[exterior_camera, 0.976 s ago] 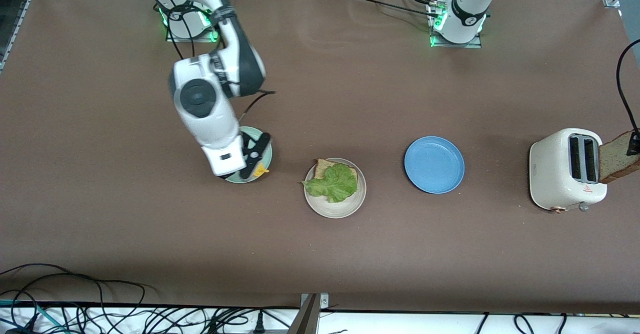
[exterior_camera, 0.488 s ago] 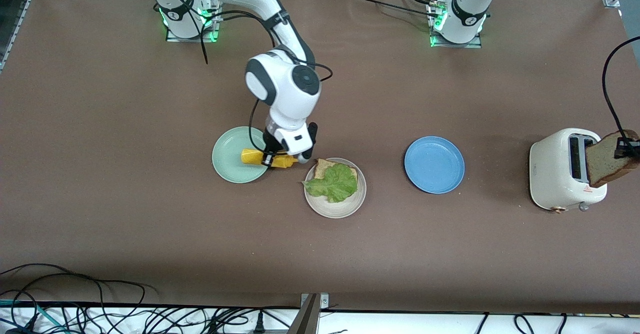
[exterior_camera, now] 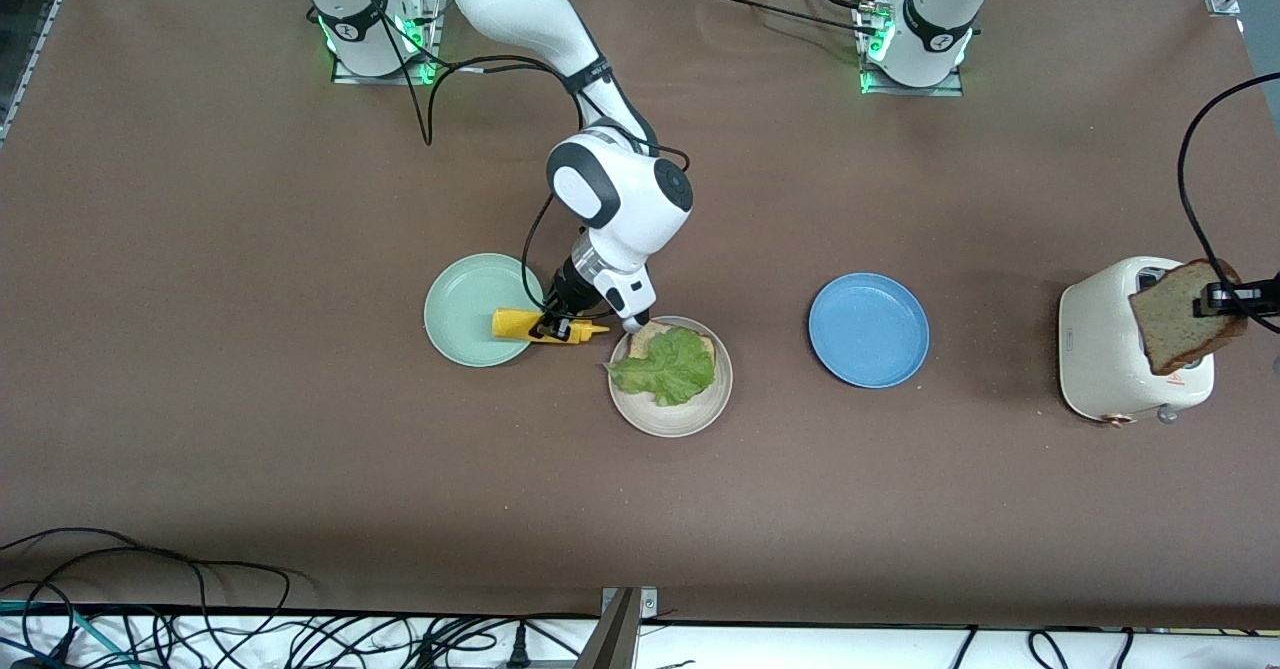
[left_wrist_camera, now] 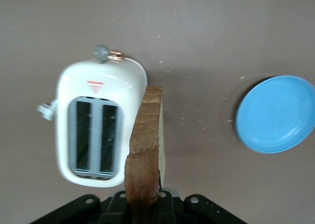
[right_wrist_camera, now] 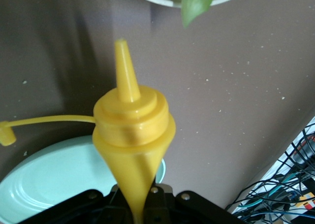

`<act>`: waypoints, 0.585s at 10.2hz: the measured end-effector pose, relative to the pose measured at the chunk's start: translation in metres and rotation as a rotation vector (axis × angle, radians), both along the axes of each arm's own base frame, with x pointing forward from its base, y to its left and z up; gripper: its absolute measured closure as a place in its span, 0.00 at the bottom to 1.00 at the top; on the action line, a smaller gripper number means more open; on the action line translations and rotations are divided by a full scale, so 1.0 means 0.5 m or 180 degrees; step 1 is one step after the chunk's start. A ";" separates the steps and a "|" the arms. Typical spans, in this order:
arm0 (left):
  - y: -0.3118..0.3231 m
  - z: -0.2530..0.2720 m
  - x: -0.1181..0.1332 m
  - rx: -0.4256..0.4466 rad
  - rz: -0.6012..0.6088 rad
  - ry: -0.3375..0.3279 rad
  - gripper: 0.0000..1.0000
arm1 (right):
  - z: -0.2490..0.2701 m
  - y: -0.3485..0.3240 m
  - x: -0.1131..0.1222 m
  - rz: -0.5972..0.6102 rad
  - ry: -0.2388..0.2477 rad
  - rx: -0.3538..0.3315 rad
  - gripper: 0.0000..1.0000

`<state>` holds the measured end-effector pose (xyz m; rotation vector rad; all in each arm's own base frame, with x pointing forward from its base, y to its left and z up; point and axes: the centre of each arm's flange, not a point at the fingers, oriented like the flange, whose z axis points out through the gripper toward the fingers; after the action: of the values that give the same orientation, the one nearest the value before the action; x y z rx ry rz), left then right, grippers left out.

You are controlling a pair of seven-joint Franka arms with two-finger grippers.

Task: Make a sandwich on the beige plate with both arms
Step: 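Tilt the mustard nozzle down over the lettuce with the right gripper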

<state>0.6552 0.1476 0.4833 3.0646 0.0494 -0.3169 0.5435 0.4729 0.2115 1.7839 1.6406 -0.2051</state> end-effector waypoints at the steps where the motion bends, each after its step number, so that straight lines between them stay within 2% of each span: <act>1: -0.021 -0.003 0.002 -0.0195 0.0279 0.0009 0.91 | 0.002 0.002 0.002 -0.0001 -0.0013 -0.0007 0.96; 2: -0.034 -0.003 0.004 -0.0298 0.0504 0.0026 0.91 | 0.012 0.001 0.008 -0.0017 -0.0036 -0.0011 0.96; 4: -0.041 0.002 0.003 -0.0326 0.0674 0.0056 0.91 | 0.066 -0.011 0.035 -0.0031 -0.0032 -0.0043 0.96; 6: -0.042 0.006 0.003 -0.0322 0.0697 0.0050 0.91 | 0.178 -0.077 0.102 -0.0001 0.0212 0.0148 0.96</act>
<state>0.6569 0.1267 0.4863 2.9203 0.3550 -0.3189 0.5944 0.4343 0.3004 1.8299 1.7045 -0.2306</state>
